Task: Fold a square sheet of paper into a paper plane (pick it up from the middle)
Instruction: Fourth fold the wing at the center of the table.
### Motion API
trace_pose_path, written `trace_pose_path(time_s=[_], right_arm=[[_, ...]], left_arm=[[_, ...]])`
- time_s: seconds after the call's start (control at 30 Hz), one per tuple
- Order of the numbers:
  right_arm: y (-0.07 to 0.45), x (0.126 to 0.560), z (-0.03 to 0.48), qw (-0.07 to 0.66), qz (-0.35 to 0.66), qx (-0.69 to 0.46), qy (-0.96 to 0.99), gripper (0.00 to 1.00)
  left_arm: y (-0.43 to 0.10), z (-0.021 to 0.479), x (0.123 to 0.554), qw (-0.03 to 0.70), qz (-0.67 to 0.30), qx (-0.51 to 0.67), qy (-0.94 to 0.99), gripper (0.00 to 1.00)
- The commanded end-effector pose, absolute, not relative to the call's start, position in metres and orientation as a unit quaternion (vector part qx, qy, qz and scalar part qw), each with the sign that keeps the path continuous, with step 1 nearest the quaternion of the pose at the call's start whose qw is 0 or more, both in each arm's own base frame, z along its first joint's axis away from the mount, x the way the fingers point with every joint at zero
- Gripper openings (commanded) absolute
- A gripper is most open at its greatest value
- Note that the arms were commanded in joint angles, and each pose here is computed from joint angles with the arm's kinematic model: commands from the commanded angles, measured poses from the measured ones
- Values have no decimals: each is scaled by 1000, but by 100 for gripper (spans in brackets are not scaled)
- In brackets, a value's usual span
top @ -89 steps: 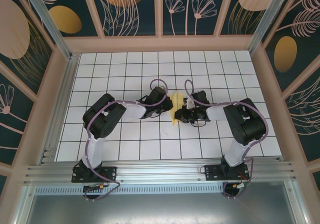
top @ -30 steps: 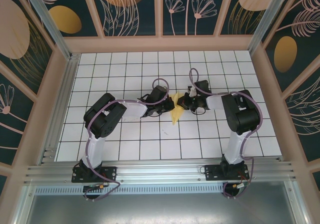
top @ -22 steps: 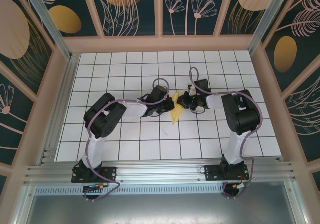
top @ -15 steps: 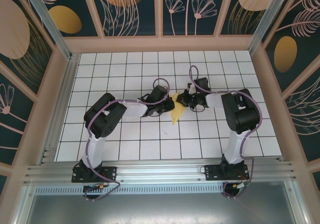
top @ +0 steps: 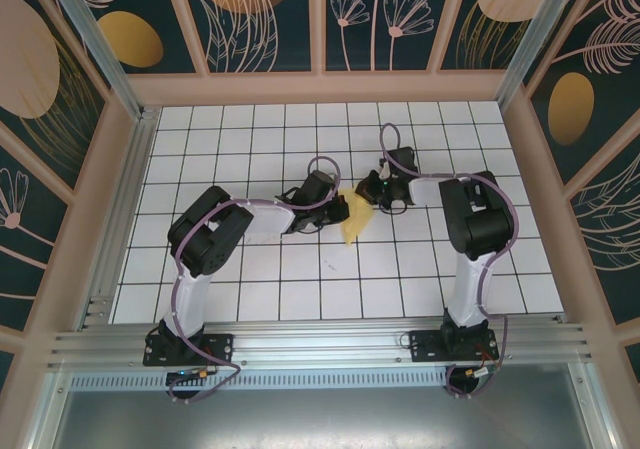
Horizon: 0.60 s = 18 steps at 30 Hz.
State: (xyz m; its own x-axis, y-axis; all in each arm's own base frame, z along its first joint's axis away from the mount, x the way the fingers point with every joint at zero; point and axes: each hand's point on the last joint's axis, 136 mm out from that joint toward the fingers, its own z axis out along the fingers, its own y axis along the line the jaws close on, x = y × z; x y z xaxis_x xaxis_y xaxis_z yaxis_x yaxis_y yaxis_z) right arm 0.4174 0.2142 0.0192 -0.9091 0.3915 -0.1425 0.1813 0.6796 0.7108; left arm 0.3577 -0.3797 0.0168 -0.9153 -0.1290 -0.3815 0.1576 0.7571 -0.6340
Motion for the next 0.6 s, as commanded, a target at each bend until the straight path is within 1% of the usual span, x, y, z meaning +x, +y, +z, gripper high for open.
trace_pose_path(time_s=[0.0, 0.2, 0.37, 0.43, 0.5, 0.57], right_arm=[[191, 443, 3, 168, 313, 204, 912, 3], [171, 468, 5, 188, 279, 239, 911, 3], [170, 489, 47, 224, 302, 212, 902, 3], [179, 483, 68, 231, 325, 186, 898, 4], [189, 459, 77, 216, 354, 163, 895, 4], [201, 430, 75, 194, 380, 141, 893, 5]], left_arm=[[-355, -31, 328, 139, -285, 18, 948, 0], [-351, -30, 327, 143, -281, 16, 949, 0], [-350, -30, 329, 147, -278, 8, 949, 0], [-350, -28, 331, 151, -279, 1, 948, 0], [-352, -25, 333, 156, -286, -5, 946, 0], [-354, -18, 336, 164, -295, -14, 941, 0]])
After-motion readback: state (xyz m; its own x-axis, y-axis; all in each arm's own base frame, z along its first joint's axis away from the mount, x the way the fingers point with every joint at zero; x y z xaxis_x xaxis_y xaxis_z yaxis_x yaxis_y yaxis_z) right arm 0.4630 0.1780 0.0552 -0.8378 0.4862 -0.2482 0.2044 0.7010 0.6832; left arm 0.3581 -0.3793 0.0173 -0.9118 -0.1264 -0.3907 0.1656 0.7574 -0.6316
